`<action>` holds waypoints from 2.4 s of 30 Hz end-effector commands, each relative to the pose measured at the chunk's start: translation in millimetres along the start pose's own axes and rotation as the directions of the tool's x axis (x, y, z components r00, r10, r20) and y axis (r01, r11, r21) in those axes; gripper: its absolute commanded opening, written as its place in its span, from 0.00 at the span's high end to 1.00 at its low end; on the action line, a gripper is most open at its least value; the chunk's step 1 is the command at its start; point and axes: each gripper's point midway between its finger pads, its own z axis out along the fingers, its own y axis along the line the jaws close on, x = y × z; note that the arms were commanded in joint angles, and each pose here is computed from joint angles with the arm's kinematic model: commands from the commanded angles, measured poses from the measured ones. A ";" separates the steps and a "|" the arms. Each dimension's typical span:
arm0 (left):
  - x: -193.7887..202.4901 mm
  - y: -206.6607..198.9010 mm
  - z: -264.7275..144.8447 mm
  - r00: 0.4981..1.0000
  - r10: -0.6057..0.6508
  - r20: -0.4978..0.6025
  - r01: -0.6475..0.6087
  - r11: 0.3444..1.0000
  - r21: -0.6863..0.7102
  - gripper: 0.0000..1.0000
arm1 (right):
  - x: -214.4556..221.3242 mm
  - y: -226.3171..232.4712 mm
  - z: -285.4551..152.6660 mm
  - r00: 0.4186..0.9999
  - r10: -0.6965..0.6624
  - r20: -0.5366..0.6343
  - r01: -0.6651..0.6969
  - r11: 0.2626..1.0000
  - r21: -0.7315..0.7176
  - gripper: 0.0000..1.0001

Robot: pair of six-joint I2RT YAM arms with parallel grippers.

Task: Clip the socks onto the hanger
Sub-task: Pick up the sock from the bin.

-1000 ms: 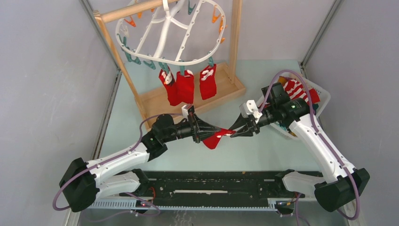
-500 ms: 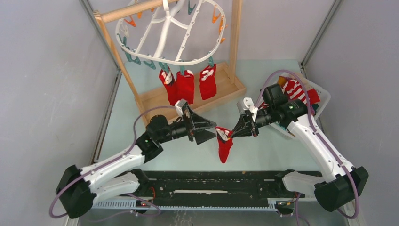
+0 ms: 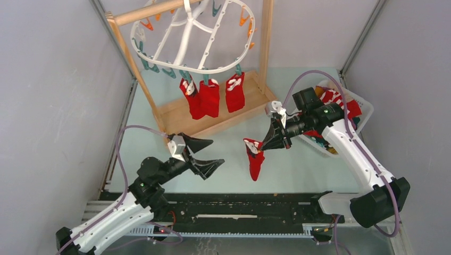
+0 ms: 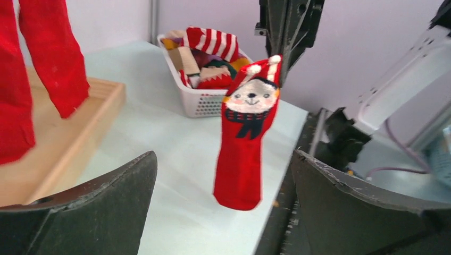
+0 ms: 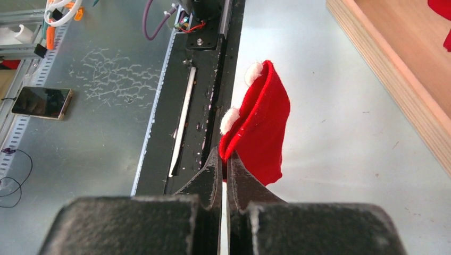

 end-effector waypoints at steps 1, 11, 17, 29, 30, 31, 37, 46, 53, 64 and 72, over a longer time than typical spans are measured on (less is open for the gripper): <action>-31.1 -1.5 18.4 0.960 0.259 0.109 -0.264 0.964 0.038 0.00 | -20.7 9.5 -3.9 0.998 -0.061 0.032 0.062 0.998 -0.033 1.00; -20.6 -34.5 52.3 0.967 0.244 0.072 -0.254 0.938 0.237 0.03 | -24.6 11.8 1.2 0.989 -0.140 0.047 0.144 0.987 -0.076 1.00; -27.8 -37.4 68.0 0.969 0.231 0.085 -0.246 0.936 0.253 0.06 | -20.1 17.8 8.5 0.986 -0.165 0.023 0.166 0.979 -0.116 1.00; -21.9 -50.7 87.1 0.984 0.173 0.053 -0.180 0.920 0.347 0.32 | -22.9 19.6 14.6 0.981 -0.194 0.021 0.195 0.969 -0.154 1.00; -21.1 -52.8 87.0 0.985 0.167 0.052 -0.174 0.917 0.359 0.36 | -22.9 19.4 14.8 0.981 -0.194 0.022 0.195 0.969 -0.154 1.00; -20.7 -54.2 87.0 0.986 0.159 0.051 -0.167 0.915 0.368 0.40 | -22.9 19.3 14.8 0.981 -0.194 0.022 0.195 0.969 -0.154 1.00; -20.5 -58.5 87.9 0.989 0.136 0.052 -0.145 0.909 0.390 0.87 | -22.2 17.1 15.4 0.982 -0.186 0.017 0.186 0.971 -0.151 1.00; -22.0 -42.8 76.7 0.987 0.153 0.059 -0.163 0.944 0.286 1.00 | -21.1 -2.1 14.1 0.991 -0.125 -0.042 0.122 0.991 -0.058 0.93; -16.8 -11.9 55.8 0.987 0.160 0.028 -0.162 0.982 0.094 1.00 | -39.8 -38.7 -15.0 0.981 -0.089 -0.174 0.120 0.976 0.182 0.53; -28.9 20.6 31.6 0.975 0.218 0.042 -0.211 0.970 -0.118 1.00 | -191.1 -103.7 -102.8 0.879 0.138 0.457 -0.347 0.843 0.412 0.43; -36.0 23.5 30.6 0.974 0.224 0.043 -0.216 0.965 -0.145 1.00 | -232.7 -133.9 -98.8 0.535 0.383 0.753 -0.737 0.647 0.195 0.32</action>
